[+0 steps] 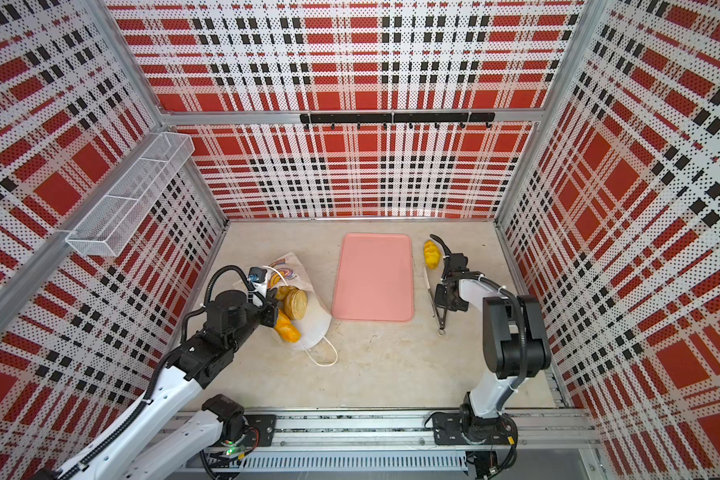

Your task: Take the fake bread out of the paper bag

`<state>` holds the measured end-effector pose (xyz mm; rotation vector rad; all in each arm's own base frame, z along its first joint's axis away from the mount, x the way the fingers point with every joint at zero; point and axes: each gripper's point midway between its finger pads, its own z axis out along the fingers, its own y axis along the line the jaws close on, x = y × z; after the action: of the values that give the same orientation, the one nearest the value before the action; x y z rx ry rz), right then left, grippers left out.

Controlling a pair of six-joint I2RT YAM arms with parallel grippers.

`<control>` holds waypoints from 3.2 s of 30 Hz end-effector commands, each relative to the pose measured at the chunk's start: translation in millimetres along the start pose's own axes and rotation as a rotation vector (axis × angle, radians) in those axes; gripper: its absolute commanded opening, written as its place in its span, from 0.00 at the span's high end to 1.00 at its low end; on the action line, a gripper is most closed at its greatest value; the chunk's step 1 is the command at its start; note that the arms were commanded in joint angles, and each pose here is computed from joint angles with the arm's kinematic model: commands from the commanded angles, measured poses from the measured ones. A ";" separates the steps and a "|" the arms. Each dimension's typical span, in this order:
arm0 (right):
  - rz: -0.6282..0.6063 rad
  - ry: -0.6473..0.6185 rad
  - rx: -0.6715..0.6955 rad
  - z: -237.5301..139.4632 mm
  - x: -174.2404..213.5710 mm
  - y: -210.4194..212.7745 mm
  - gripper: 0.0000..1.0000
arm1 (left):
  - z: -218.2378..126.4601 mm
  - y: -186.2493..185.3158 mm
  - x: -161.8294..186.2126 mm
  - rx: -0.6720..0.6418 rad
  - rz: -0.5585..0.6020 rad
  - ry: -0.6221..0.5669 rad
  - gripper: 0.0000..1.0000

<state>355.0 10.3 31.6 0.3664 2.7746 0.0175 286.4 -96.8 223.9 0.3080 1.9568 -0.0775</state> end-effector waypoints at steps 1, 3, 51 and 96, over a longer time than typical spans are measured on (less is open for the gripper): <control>0.026 -0.100 -0.064 -28.4 -15.7 -0.7 1.00 | -4.9 -4.1 -12.9 0.024 -0.017 -0.047 1.00; 0.052 -0.130 -0.077 -39.2 -19.6 -7.4 1.00 | -5.2 -4.1 -13.0 0.025 -0.017 -0.048 1.00; 0.008 0.009 0.022 8.4 -42.1 -47.7 0.16 | -6.0 -7.0 -13.1 0.034 -0.014 -0.049 1.00; 0.011 -0.097 -0.373 -133.4 7.4 16.6 0.69 | -11.1 -9.0 -16.9 0.044 -0.015 -0.068 1.00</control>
<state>314.9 22.3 135.7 0.3051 2.6199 0.4265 281.4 -100.3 226.8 0.3237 1.9472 -0.0915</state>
